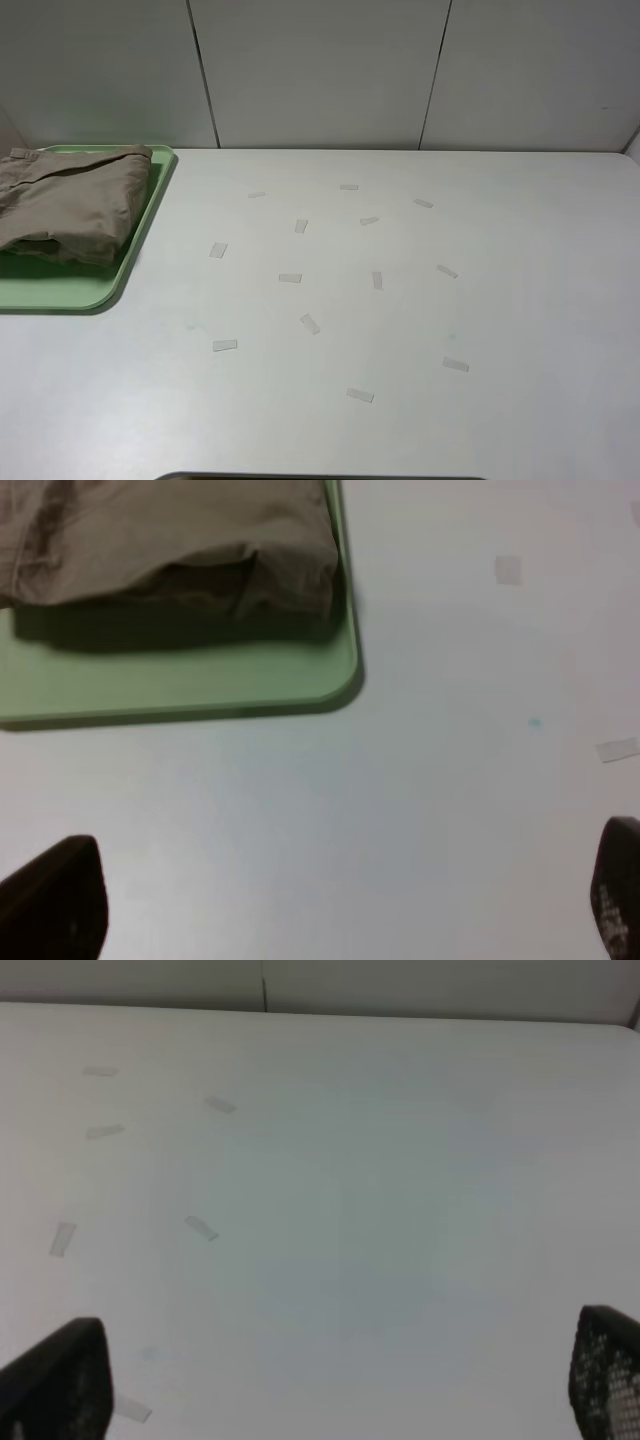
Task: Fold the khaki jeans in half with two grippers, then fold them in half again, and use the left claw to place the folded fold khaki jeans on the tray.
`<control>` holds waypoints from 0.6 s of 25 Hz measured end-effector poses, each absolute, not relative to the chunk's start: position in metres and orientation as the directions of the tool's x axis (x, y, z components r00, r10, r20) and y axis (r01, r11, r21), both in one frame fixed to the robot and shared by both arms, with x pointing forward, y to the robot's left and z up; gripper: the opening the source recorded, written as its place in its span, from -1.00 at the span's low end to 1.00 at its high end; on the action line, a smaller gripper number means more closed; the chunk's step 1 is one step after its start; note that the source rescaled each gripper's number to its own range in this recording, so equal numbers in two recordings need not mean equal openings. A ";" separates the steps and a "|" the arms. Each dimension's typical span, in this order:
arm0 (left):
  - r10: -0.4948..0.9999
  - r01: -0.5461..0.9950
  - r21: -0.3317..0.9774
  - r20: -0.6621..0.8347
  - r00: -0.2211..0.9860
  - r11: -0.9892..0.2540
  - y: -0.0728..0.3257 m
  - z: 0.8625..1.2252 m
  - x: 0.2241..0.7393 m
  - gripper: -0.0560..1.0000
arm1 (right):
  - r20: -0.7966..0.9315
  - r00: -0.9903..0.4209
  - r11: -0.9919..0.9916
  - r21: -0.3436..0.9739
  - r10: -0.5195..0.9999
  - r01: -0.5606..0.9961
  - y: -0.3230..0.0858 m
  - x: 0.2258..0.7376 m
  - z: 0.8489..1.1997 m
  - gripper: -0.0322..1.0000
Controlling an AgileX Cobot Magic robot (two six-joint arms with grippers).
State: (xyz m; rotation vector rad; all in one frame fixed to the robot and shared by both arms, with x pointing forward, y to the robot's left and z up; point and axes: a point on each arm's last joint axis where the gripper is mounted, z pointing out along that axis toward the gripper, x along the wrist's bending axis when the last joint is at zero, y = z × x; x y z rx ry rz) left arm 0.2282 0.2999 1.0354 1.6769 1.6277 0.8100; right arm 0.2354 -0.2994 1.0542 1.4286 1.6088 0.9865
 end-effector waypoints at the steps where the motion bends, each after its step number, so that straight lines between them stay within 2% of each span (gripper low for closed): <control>1: 0.999 0.595 0.804 -0.016 0.031 -0.005 0.300 1.035 0.228 0.93 | -0.044 -0.090 0.077 0.908 0.995 0.412 -0.299 0.235 1.054 1.00; 15: 0.999 0.594 0.805 -0.014 0.030 -0.006 0.300 1.035 0.229 0.91 | -0.044 -0.090 0.077 0.908 0.995 0.412 -0.299 0.235 1.054 1.00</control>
